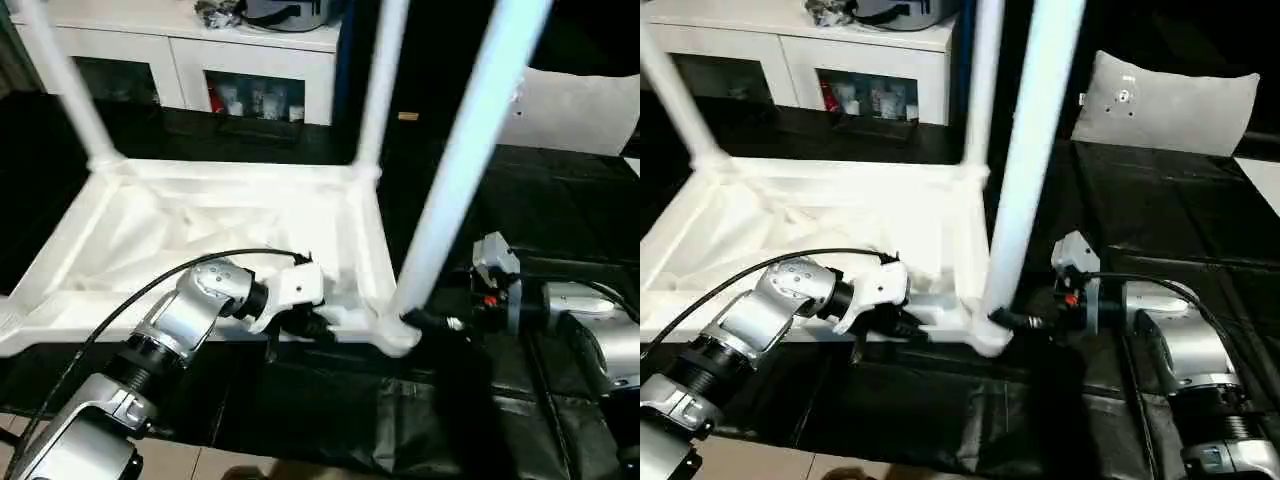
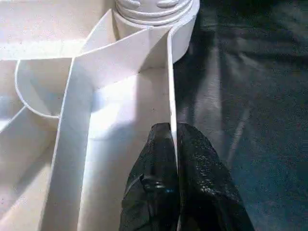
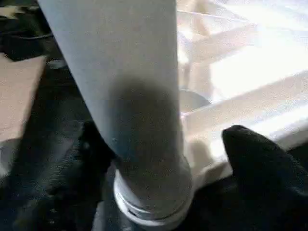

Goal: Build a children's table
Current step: Rotate leg to tighten

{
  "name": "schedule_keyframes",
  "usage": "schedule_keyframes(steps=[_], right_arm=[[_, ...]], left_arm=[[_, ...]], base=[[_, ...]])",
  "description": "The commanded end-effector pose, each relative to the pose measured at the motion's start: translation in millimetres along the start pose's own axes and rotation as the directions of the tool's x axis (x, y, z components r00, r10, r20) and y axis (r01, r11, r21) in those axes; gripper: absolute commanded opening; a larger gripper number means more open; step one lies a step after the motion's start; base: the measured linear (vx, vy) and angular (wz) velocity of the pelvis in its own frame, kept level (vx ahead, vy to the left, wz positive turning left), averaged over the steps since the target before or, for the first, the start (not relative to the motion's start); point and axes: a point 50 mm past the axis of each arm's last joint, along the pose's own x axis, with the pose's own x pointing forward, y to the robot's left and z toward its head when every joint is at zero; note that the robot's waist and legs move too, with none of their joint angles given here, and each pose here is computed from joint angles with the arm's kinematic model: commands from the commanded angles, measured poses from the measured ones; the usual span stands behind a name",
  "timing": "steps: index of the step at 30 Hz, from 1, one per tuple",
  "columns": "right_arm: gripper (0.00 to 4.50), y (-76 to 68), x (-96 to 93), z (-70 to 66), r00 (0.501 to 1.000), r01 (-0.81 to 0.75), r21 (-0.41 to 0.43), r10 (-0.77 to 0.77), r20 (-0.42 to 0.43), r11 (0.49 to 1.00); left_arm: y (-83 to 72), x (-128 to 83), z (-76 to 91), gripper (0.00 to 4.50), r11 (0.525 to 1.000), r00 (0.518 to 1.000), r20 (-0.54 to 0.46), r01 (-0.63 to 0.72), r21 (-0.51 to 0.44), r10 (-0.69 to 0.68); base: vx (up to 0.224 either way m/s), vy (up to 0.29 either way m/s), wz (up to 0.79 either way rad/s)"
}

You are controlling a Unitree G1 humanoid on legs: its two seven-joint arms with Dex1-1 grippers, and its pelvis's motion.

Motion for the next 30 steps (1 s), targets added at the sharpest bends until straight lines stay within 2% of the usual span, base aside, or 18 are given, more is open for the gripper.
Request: schedule_keyframes(steps=[1,6,7,11,13,15,16,24,25,27,28,30], right_arm=[[3.52,3.2,-0.9,1.2,0.998,-0.062,0.005,0.062,-0.006,0.998],[3.21,7.4,1.6,-1.1,0.992,-0.128,0.024,0.128,-0.013,0.991],[2.97,7.7,2.0,-1.1,0.991,-0.132,0.025,0.132,-0.012,0.991],[2.83,11.0,7.5,-0.4,0.986,-0.168,0.038,0.168,0.006,0.985],[2.52,12.0,9.2,0.0,0.984,-0.178,0.043,0.178,0.012,0.983],[2.44,14.4,12.5,-0.1,0.980,-0.197,0.052,0.196,0.017,0.979],[2.20,15.5,13.7,-0.5,0.979,-0.203,0.058,0.202,0.019,0.977],[2.04,22.6,17.8,-0.9,0.978,-0.202,0.081,0.198,0.061,0.976],[2.04,25.4,22.0,-0.1,0.982,-0.164,0.101,0.154,0.106,0.981],[2.04,24.6,24.8,-0.4,0.987,-0.124,0.110,0.111,0.114,0.986],[2.04,19.0,30.4,-1.6,0.994,-0.024,0.127,0.010,0.106,0.992],[2.03,5.4,40.1,-3.9,0.979,0.177,0.174,-0.192,0.074,0.969]], left_arm=[[-3.4,1,9.4,0.00,0.995,0.997,-0.009,0.072,0.071,-0.071],[-5.0,-1,9.6,0.00,0.991,0.995,-0.007,0.102,0.083,-0.101],[-5.1,-1,9.6,0.00,0.991,0.995,-0.007,0.103,0.084,-0.103],[-5.4,0,9.4,0.00,0.990,0.994,-0.006,0.111,0.084,-0.111],[-5.5,0,9.4,0.00,0.990,0.994,-0.005,0.113,0.083,-0.113],[-5.2,0,9.5,0.00,0.991,0.994,-0.001,0.111,0.078,-0.111],[-5.1,0,9.4,0.00,0.991,0.994,0.000,0.110,0.075,-0.110],[-5.5,2,11.7,0.00,0.995,0.994,0.049,0.099,0.025,-0.100],[-4.0,4,13.2,0.00,0.997,0.995,0.068,0.074,-0.019,-0.073],[-2.2,5,13.7,0.00,0.998,0.996,0.074,0.051,-0.038,-0.048],[1.7,7,14.4,0.00,0.997,0.997,0.080,0.001,-0.076,0.005],[8.5,12,16.0,0.00,0.985,0.991,0.081,-0.091,-0.144,0.103]], base=[[0.000,0.000,0.00],[0.000,0.000,0.00],[0.000,0.000,0.00],[0.000,0.000,0.00],[0.000,0.000,0.00],[0.000,0.000,0.00],[0.000,0.000,0.00],[0.000,0.000,0.00],[0.000,0.000,0.00],[0.000,0.000,0.00],[0.000,0.000,0.00],[0.000,0.000,0.00]])
